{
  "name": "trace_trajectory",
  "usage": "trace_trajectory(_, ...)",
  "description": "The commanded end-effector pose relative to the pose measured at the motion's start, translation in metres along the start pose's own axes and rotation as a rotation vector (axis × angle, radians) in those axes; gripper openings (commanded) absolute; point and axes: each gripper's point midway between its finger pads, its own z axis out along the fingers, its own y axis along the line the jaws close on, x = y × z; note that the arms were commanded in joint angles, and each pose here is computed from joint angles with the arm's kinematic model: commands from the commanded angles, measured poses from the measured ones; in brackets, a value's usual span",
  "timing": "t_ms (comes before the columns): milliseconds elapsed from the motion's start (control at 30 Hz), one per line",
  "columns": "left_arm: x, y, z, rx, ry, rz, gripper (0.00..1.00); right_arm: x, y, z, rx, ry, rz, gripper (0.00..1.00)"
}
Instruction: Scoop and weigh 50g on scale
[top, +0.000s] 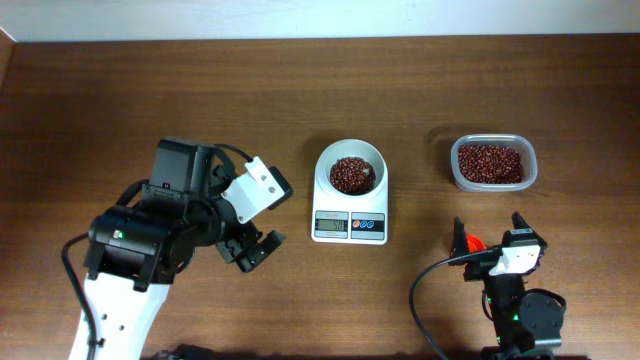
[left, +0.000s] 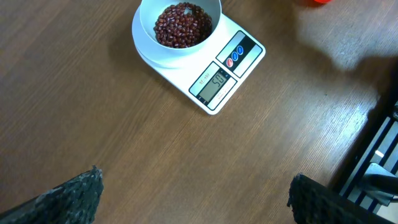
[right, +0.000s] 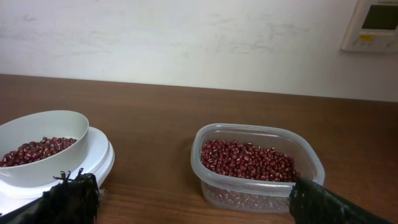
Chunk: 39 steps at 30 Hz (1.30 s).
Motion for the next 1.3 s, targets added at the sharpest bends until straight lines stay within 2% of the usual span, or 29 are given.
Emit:
trace_trajectory(0,0.000,-0.003,-0.004,0.009,-0.004,0.011,0.99,0.002,-0.001,0.000,0.006,0.001,0.006,0.99)
trace_trajectory(100,0.032,-0.027,-0.008,0.100,0.126,-0.046,0.99,0.002,-0.001,0.000,0.006,0.001,0.006,0.99)
trace_trajectory(200,0.074,-0.032,-0.022,0.059,0.319,-0.072,0.99,0.002,-0.001,0.000,0.006,0.001,0.007,0.99)
trace_trajectory(267,0.079,-0.034,-0.029,0.024,0.325,-0.114,0.99,0.002,-0.001,0.000,0.006,0.001,0.006,0.99)
trace_trajectory(333,0.086,-0.032,-0.041,-0.074,0.318,-0.279,0.99,0.002,-0.001,0.000,0.006,0.001,0.006,0.99)
trace_trajectory(367,0.092,-0.034,-0.051,-0.108,0.310,-0.273,0.99,0.002,-0.001,0.000,0.006,0.001,0.006,0.99)
trace_trajectory(533,0.102,-0.048,-0.086,-0.236,0.174,-0.232,0.99,0.002,-0.001,0.000,0.006,0.001,0.006,0.99)
trace_trajectory(700,0.120,-0.071,-0.124,-0.393,-0.041,-0.191,0.99,0.002,-0.001,0.000,0.006,0.001,0.006,0.99)
trace_trajectory(967,0.146,-0.102,-0.158,-0.661,-0.275,-0.252,0.99,0.002,-0.001,0.000,0.006,0.001,0.006,0.99)
trace_trajectory(1267,0.163,-0.123,-0.167,-0.755,-0.403,-0.211,0.99,0.002,-0.001,0.000,0.006,0.001,0.006,0.99)
